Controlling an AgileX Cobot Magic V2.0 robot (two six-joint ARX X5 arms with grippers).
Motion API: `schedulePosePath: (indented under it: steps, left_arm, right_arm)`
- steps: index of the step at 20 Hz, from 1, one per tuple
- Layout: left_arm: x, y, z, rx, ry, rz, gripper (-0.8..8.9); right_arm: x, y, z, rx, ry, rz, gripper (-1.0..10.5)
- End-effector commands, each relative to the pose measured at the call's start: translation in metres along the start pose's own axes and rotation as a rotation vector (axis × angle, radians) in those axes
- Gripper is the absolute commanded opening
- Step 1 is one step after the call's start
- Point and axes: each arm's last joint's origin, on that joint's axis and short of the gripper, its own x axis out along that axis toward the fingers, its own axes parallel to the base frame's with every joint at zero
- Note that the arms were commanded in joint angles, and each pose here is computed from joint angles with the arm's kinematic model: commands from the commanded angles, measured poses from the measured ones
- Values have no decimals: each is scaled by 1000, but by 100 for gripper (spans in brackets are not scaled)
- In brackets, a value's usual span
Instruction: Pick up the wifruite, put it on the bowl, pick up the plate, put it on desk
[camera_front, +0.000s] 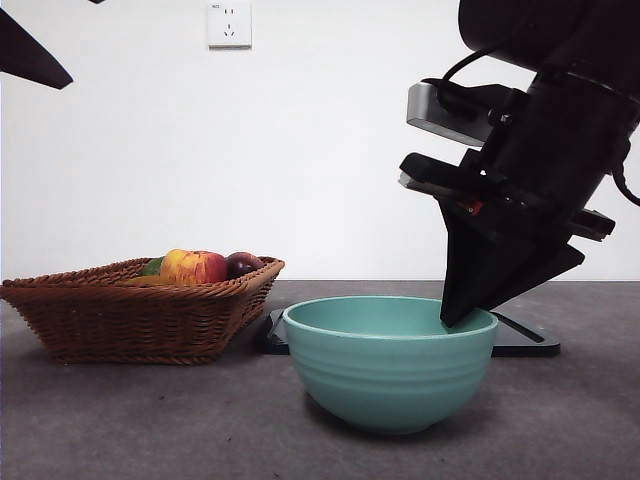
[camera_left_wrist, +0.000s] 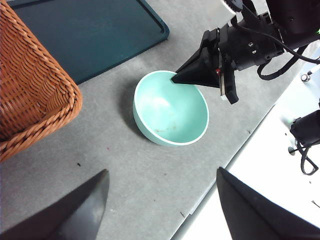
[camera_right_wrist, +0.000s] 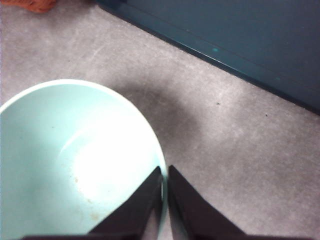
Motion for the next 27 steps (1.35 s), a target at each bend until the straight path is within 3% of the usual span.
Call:
schedulePosePath:
  steps: [1,3,8,19,27]
  left_arm:
    - [0,-1,2,15,-4,-7,340]
    - [0,-1,2,15,-5,-7,339]
    - [0,-1,2,15,-4,-7,340]
    - [0,-1,2,15,-5,-7,340]
    - [0,-1,2,15,-4,-7,340]
  right_arm:
    - [3,2,0,5,12,3,11]
    - [3,2,-1,6,15,2,18]
    - [-4,4,1,6,-13,9,267]
    - [-108,14,1,-22,-251,84,267]
    - [-152,17,-29,-58,-214,305,267]
